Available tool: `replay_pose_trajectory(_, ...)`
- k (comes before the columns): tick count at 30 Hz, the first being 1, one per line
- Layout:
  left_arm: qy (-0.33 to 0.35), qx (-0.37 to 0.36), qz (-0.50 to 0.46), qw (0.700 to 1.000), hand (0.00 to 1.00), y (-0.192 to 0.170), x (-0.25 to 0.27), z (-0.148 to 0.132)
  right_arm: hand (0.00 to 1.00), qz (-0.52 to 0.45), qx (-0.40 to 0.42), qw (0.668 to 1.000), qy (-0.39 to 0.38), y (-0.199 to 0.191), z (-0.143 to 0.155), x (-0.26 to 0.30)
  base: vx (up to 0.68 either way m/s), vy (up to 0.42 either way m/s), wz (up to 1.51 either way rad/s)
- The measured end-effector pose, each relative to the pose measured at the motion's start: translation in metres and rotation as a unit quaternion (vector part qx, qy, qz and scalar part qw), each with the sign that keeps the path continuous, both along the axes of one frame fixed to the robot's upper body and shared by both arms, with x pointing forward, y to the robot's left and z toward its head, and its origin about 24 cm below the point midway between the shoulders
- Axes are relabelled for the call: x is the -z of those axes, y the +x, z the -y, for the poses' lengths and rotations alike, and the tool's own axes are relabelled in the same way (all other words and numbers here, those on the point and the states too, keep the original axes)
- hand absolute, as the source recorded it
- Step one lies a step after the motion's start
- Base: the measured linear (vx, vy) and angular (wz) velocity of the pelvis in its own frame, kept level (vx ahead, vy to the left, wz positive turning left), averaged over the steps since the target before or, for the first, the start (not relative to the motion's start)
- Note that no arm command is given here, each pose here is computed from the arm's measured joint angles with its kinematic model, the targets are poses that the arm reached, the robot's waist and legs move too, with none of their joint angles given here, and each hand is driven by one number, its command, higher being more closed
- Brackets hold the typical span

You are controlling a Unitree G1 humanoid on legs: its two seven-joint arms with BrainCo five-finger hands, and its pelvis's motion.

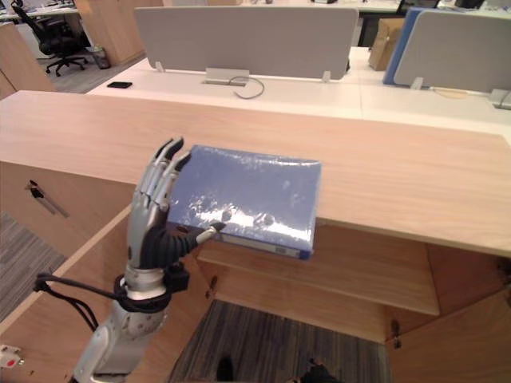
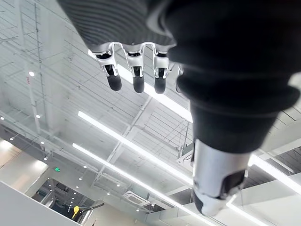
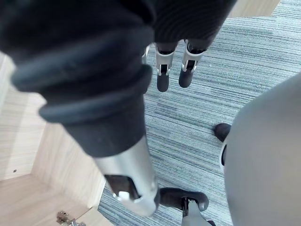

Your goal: Walk over to the cabinet, pick up the folder, carry it to the office cabinet, place the folder inside the office cabinet, then close the office cabinet door

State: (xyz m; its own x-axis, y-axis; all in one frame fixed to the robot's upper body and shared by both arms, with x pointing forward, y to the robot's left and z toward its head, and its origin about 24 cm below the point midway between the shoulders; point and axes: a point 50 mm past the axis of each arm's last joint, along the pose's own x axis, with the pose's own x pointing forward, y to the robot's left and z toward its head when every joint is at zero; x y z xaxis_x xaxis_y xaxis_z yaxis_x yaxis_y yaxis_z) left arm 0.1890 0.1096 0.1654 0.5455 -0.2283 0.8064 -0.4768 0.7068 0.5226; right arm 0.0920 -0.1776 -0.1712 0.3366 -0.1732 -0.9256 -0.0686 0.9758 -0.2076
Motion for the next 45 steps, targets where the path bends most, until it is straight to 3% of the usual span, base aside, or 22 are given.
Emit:
replay_pose_trajectory(26,0.119,0.013,-0.031,0.992,0.00,0.005,0.020,-0.005,0.00,0.000,-0.017,1.000,-0.002,0.001,-0.001,0.000,0.00,-0.002,-0.01)
replay_pose_trajectory(45,0.202,-0.078,-0.107,0.970,0.00,0.043,0.055,-0.037,0.00,0.023,-0.011,1.000,0.000,0.011,0.000,-0.003,0.01,-0.017,-0.02)
